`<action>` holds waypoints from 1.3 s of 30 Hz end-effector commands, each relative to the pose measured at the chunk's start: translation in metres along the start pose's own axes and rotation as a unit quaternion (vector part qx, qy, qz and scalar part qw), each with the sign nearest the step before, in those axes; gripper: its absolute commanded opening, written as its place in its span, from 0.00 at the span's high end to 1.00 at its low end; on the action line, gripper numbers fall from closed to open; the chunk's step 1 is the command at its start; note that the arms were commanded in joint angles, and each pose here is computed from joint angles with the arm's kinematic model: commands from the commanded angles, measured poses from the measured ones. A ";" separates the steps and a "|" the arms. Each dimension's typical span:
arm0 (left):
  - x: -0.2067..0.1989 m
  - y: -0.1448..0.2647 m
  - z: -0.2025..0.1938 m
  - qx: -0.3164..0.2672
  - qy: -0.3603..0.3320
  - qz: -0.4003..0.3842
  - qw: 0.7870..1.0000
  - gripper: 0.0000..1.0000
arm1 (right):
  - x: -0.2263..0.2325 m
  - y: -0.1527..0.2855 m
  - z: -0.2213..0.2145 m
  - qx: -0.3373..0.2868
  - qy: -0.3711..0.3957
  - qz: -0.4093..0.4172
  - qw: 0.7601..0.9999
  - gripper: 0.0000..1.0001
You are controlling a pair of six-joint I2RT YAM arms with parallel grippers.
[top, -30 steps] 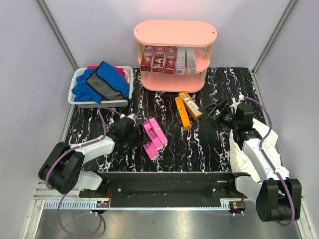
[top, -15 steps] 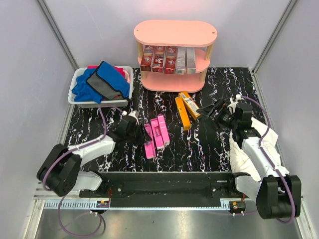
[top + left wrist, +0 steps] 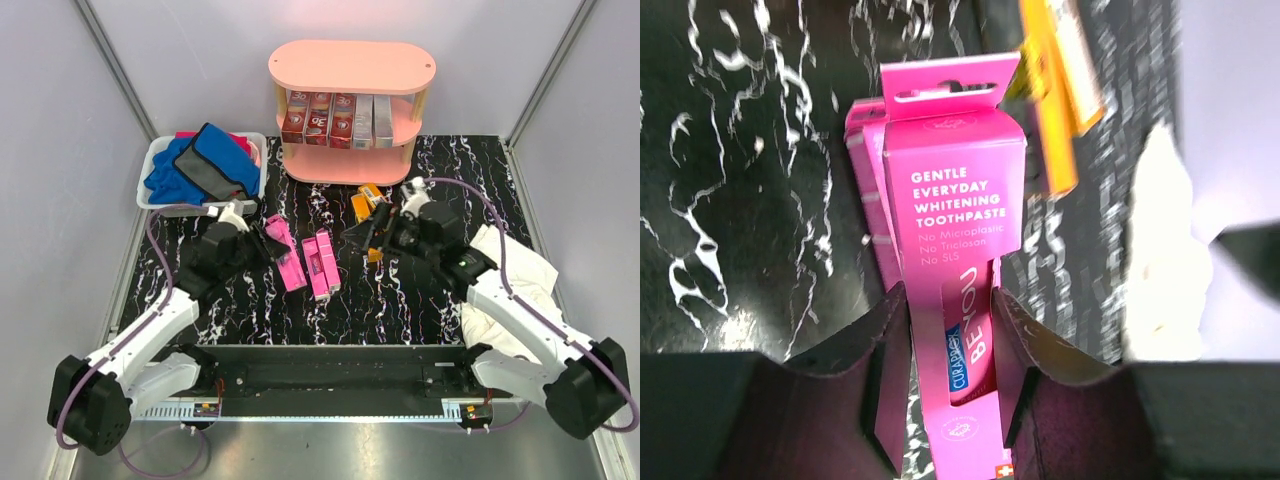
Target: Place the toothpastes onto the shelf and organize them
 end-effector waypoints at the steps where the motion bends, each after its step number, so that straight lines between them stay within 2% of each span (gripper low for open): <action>1: -0.027 0.016 0.023 -0.021 0.044 -0.097 0.994 0.66 | 0.044 -0.013 -0.004 -0.052 0.097 -0.009 0.994 0.00; 6: -0.039 0.024 0.038 -0.026 0.080 -0.158 0.984 0.66 | 0.098 -0.033 -0.042 -0.036 0.186 0.010 0.982 0.01; 10: -0.041 0.028 0.044 -0.016 0.100 -0.191 0.976 0.66 | 0.119 -0.054 -0.059 -0.033 0.222 -0.017 0.974 0.07; 11: -0.043 0.030 0.046 -0.017 0.104 -0.201 0.974 0.66 | 0.116 -0.065 -0.067 -0.021 0.232 -0.028 0.972 0.12; 15: -0.041 0.035 0.046 -0.022 0.109 -0.208 0.972 0.66 | 0.119 -0.079 -0.081 -0.013 0.253 -0.073 0.965 0.17; 19: -0.040 0.041 0.047 -0.026 0.108 -0.210 0.971 0.66 | 0.119 -0.086 -0.085 -0.024 0.264 -0.105 0.958 0.22; 24: -0.037 0.044 0.049 -0.038 0.110 -0.204 0.972 0.67 | 0.119 -0.086 -0.086 -0.019 0.268 -0.103 0.958 0.40; 37: -0.027 0.045 0.056 -0.064 0.128 -0.195 0.970 0.67 | 0.127 -0.067 -0.078 -0.026 0.264 -0.065 0.962 0.44; 39: -0.026 0.046 0.057 -0.069 0.130 -0.196 0.970 0.67 | 0.129 -0.067 -0.079 -0.023 0.262 -0.053 0.963 0.49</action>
Point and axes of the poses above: each gripper's point midway between its finger pads, its own y axis back along the fingers, its own x axis along the line the jaws close on, z = x × y, the point moved 9 cm from there along y, back along the fingers, and after that the axes turned 3 degrees about y, right-handed, at the moved point
